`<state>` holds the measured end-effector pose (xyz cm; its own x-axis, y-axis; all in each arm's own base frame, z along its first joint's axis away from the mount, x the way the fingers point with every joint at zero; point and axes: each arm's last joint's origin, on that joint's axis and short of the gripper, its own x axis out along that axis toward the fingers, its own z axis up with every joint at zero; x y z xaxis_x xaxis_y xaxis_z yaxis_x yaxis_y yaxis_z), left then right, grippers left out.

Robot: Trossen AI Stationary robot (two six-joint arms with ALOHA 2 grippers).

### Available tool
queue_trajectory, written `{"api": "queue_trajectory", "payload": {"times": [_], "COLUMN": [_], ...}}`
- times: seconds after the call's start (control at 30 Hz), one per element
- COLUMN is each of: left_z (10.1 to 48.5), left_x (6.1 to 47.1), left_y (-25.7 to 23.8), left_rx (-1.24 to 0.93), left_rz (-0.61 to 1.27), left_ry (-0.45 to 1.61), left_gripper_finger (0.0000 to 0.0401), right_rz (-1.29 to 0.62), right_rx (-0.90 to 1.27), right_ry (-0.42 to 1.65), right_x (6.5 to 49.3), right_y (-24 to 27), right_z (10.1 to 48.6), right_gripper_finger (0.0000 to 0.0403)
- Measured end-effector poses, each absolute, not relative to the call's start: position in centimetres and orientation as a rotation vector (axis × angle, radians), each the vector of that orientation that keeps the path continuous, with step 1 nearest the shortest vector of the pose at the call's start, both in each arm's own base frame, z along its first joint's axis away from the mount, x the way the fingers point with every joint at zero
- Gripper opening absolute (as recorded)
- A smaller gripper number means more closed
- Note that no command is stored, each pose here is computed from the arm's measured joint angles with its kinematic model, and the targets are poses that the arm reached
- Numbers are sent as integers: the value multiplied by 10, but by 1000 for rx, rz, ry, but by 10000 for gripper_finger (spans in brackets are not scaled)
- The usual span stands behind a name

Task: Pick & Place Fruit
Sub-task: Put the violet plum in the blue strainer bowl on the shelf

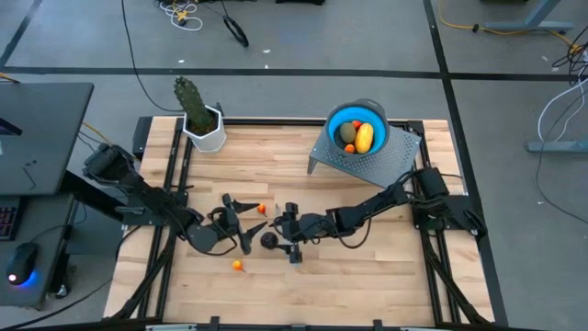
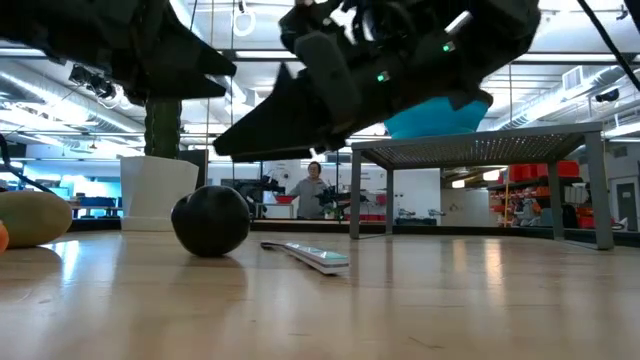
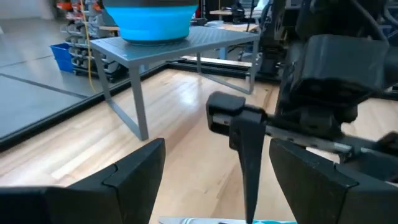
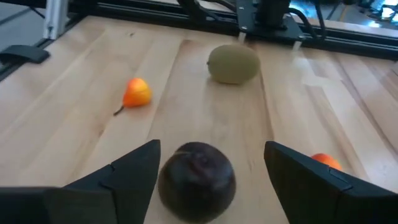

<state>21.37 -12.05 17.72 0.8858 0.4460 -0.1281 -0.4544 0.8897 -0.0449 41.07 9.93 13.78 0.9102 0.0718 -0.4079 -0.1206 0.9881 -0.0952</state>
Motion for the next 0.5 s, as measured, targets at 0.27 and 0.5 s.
{"api": "queue_trajectory", "payload": {"times": [0.27, 0.5], "left_z": [190, 189], "left_x": [207, 204], "left_y": [-121, -123], "left_rx": [-97, -111], "left_rz": [437, 425], "left_ry": [94, 105], "left_gripper_finger": [295, 295], "right_rz": [97, 88], "right_rx": [-117, -124], "right_ry": [424, 455], "right_x": [423, 425], "right_y": [102, 101], "right_z": [128, 112], "right_gripper_finger": [302, 302]}}
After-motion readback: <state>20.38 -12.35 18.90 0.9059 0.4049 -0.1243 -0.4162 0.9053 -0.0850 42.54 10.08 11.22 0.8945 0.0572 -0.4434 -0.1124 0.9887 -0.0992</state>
